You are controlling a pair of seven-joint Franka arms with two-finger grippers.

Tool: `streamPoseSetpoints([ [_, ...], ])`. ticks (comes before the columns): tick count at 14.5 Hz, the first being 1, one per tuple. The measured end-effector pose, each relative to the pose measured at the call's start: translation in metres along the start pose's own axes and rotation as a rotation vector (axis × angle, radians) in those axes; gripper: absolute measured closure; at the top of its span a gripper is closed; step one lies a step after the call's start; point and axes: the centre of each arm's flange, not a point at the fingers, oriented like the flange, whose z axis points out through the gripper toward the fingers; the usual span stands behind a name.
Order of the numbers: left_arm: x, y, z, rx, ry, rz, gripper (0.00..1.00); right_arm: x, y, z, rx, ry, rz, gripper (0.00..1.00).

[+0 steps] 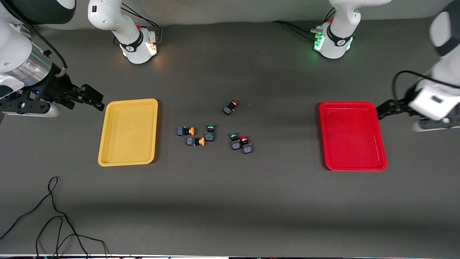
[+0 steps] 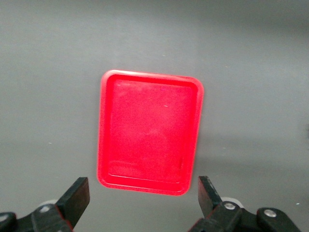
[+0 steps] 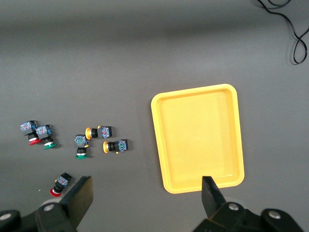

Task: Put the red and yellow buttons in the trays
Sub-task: 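Move both grippers from the trays toward the button cluster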

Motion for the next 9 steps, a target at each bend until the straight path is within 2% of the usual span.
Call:
streamPoseSetpoints([
  [5,-0.007,-0.018,-0.018,0.000,-0.015,-0.019,0.00,-0.002,-0.023,0.013,0.001,-0.011,-0.010,0.00],
  [7,-0.008,-0.015,-0.020,0.000,-0.012,-0.012,0.00,-0.007,-0.077,0.048,0.008,-0.003,0.007,0.00],
  [9,-0.008,-0.010,-0.020,0.000,-0.013,-0.002,0.00,-0.019,-0.135,0.107,-0.015,0.007,0.049,0.00],
])
